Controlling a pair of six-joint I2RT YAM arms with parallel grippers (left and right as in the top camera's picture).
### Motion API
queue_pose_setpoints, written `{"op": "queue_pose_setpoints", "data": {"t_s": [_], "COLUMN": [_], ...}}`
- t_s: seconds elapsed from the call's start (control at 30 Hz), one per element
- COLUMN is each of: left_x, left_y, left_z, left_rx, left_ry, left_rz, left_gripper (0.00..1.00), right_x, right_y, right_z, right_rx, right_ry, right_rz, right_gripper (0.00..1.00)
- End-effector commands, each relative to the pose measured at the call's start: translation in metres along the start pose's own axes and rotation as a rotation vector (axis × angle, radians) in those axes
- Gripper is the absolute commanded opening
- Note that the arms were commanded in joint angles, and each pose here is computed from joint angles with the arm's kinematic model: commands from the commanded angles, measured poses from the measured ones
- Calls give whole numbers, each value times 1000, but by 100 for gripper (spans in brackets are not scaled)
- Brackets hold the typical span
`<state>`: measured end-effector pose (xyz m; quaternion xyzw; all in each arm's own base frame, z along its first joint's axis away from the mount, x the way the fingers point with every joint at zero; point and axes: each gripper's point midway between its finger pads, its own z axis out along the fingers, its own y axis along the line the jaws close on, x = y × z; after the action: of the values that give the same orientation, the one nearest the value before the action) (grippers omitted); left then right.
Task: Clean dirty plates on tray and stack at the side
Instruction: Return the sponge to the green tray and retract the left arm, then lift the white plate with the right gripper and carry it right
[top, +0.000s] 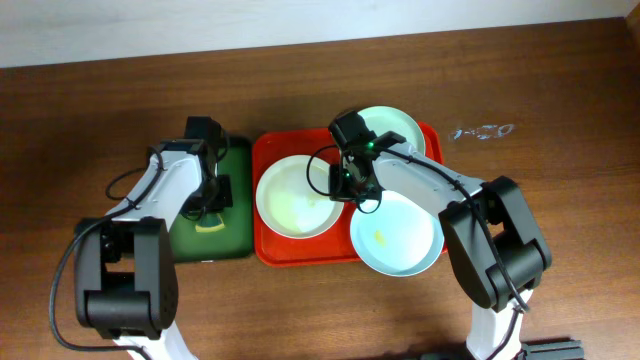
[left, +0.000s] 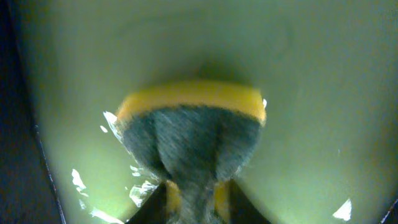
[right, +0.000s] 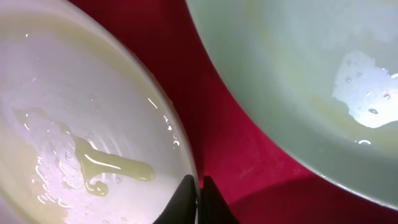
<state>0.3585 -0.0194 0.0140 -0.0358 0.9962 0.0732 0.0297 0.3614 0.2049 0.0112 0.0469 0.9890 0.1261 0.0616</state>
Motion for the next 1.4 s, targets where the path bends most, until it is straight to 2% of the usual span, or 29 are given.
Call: {"op": "queue_pose_setpoints", "data": {"t_s": [0.0, 0.03, 0.07, 0.13, 0.2, 0.23, 0.3, 0.33, 0.37, 0.43, 0.47, 0.5, 0.9, 1.1, 1.37], "left_x": [-8, -16, -24, -43, -49, -48, -41, -38, -34, -29, -28, -28, -28, -28, -28], "left_y": [6, 11, 17, 33, 49, 64, 89, 97, 102, 105, 104, 104, 104, 104, 104], "left_z": [-26, -46, -65, -120, -157, -182, -211, -220, -226, -228, -228, -228, -228, -228, -228], "left_rx": [1, 4, 9, 39, 60, 69, 78, 78, 76, 72, 71, 71, 71, 71, 71], "left_ry": [-1, -16, -44, -152, -231, -287, -366, -390, -405, -399, -394, -395, -394, -394, -394], "left_rz": [-26, -57, -88, -173, -250, -310, -394, -413, -426, -430, -429, -429, -429, -429, -429], "left_gripper": [61, 64, 68, 80, 82, 91, 99, 99, 99, 99, 99, 100, 99, 99, 99], "right_x": [2, 1, 1, 1, 2, 2, 2, 2, 1, 1, 1, 2, 3, -7, -5], "right_y": [5, 5, 5, 5, 5, 5, 4, 4, 5, 5, 5, 5, 4, 20, 25], "right_z": [0, 0, 0, 0, 1, 2, 3, 3, 3, 3, 3, 3, 2, -36, -73], "right_rx": [-11, -12, -12, -12, -10, -9, -9, -9, -10, -11, -11, -9, -11, -112, -133], "right_ry": [-2, -3, -4, -4, -1, 1, 1, 1, -1, -2, -1, 1, 6, -42, -88], "right_rz": [-16, -16, -16, -16, -15, -15, -15, -15, -15, -16, -15, -16, -13, -12, -24], "right_gripper": [27, 34, 36, 36, 36, 35, 35, 34, 28, 19, 9, 4, 4, 4, 4]}}
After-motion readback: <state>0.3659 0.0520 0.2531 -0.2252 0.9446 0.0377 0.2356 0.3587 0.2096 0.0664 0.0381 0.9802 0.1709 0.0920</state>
